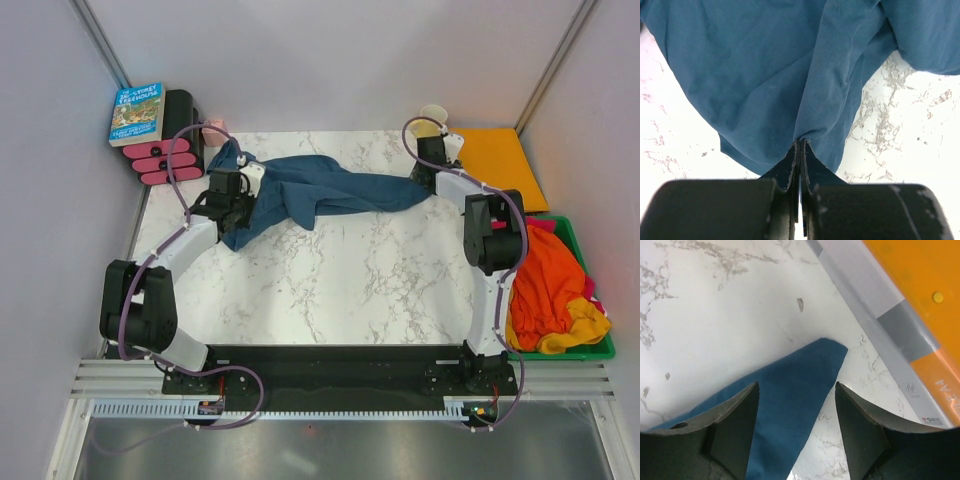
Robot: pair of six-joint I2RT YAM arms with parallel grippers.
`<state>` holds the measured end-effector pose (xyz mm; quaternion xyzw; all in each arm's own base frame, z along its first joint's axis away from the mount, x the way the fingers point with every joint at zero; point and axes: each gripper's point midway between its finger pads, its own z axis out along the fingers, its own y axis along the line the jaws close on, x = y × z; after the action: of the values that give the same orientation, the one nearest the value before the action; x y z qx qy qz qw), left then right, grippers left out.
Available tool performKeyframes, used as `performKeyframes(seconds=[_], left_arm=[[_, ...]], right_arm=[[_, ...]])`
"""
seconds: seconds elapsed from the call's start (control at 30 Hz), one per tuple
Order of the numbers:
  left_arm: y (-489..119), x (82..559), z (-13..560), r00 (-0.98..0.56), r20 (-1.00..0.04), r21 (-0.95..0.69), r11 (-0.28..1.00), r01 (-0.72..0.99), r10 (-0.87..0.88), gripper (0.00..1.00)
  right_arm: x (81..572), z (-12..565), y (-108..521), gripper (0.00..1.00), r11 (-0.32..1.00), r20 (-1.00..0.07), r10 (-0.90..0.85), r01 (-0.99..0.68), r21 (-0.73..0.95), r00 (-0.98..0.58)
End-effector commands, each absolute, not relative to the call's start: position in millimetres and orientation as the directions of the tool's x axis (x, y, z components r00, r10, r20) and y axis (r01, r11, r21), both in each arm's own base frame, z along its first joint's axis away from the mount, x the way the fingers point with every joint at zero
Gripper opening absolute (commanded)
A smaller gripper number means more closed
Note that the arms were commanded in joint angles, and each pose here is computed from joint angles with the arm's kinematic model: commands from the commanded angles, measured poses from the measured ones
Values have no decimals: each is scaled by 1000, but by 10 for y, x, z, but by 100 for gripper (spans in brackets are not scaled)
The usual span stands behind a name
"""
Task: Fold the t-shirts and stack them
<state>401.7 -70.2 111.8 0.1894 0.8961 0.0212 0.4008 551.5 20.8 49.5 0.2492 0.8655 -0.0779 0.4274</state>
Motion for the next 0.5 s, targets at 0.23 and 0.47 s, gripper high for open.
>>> performKeyframes(seconds=[0.23,0.47], left_arm=[[-659,3922,1122,-599,-714,199,925,322,362,2],[-674,3942,1127,-598,-718,192,927,321,356,2]], right_arm=[[5739,441,-69,70,815,-769,374,580,5,-518],[5552,321,-125,70,804,-732,391,594,-24,-558]])
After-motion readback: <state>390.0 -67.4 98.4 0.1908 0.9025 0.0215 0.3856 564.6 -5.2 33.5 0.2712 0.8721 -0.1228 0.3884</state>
